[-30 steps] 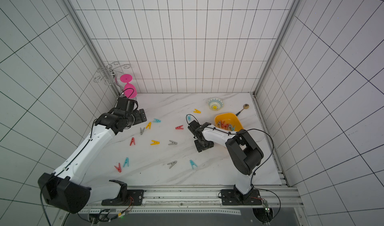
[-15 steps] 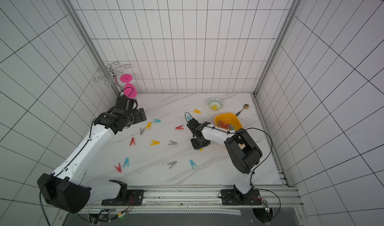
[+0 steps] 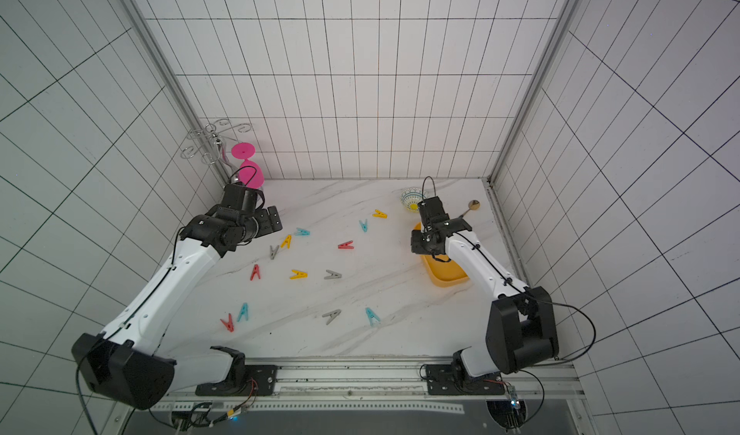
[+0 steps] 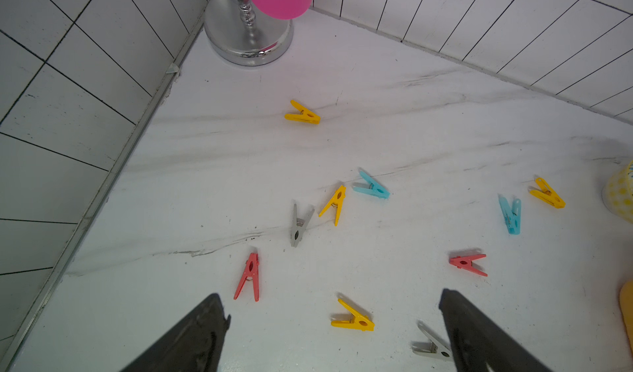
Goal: Put the clothespins into the storage box
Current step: Place the clothespin in the storage box, then pick up the clothespin from the center of the board, then place the clothespin in the storage box, then adjust the storage box at the center of the board.
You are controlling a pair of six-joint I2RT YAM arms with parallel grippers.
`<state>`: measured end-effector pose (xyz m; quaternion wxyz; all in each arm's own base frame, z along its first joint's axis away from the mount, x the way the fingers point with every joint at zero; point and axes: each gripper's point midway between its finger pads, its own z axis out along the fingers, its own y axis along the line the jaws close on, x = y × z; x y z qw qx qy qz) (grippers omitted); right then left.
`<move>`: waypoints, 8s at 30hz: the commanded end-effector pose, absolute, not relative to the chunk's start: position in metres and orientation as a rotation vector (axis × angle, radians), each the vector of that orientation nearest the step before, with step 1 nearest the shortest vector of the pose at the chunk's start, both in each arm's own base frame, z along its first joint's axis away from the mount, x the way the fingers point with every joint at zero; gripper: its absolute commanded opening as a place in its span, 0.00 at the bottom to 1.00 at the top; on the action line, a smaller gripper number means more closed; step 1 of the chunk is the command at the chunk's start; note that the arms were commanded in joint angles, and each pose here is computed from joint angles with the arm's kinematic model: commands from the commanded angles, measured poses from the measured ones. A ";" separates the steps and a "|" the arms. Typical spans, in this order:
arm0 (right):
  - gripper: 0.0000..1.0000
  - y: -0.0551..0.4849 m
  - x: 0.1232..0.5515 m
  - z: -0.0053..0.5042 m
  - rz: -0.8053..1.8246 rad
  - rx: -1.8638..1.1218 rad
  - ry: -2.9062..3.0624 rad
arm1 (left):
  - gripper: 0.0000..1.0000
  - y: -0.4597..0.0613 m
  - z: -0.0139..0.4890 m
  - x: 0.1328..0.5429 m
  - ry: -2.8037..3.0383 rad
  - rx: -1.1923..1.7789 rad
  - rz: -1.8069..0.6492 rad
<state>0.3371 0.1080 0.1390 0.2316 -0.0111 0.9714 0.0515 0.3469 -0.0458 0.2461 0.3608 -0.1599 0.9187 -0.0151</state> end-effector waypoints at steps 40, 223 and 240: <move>0.43 0.064 0.378 0.064 0.201 0.291 2.861 | 0.99 -0.064 0.241 0.348 2.384 -0.368 -0.054; 0.16 0.067 0.343 0.065 0.245 0.074 2.949 | 0.99 -0.071 0.236 0.352 2.392 -0.336 -0.021; 0.11 0.085 0.337 0.063 0.254 -0.050 2.977 | 0.99 -0.072 0.241 0.355 2.388 -0.324 -0.018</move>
